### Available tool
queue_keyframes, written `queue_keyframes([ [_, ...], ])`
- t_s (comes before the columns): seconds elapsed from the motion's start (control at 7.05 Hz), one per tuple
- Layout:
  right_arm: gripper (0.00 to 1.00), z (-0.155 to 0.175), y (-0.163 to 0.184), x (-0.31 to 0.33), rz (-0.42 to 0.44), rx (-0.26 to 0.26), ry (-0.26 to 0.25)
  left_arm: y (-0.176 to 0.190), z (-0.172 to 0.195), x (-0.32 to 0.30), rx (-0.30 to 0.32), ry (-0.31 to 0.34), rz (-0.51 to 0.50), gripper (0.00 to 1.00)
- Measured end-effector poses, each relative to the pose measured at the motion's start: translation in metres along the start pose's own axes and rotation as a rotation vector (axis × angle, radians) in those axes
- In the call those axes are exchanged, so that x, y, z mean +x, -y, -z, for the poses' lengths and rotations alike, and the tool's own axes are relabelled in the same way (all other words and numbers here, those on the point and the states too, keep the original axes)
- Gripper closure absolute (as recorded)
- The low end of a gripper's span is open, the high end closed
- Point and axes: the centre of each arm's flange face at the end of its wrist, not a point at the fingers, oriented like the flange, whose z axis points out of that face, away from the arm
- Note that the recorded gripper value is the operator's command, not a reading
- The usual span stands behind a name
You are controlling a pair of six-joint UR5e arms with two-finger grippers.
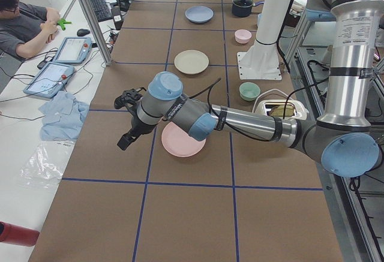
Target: Stack three plates with pink and blue
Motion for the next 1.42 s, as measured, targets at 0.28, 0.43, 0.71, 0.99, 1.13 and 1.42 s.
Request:
queue_keyframes([
  [0.28, 0.00, -0.015, 0.004, -0.024, -0.020, 0.004, 0.025, -0.025, -0.021, 0.028, 0.022, -0.093, 0.005, 0.00],
  [0.43, 0.00, -0.020, 0.003, -0.031, -0.030, 0.014, 0.036, -0.044, -0.046, 0.046, 0.006, -0.133, 0.039, 0.00],
  [0.71, 0.00, -0.024, 0.002, -0.037, -0.035, 0.021, 0.044, -0.090, -0.097, 0.079, 0.001, -0.189, 0.147, 0.00],
  [0.99, 0.00, -0.024, 0.002, -0.037, -0.036, 0.022, 0.044, -0.137, -0.142, 0.105, 0.034, -0.205, 0.244, 0.00],
  [1.13, 0.00, -0.025, 0.002, -0.037, -0.037, 0.021, 0.044, -0.157, -0.162, 0.120, 0.043, -0.214, 0.284, 0.01],
  [1.42, 0.00, -0.025, 0.001, -0.037, -0.037, 0.021, 0.043, -0.188, -0.192, 0.149, 0.054, -0.226, 0.336, 0.16],
])
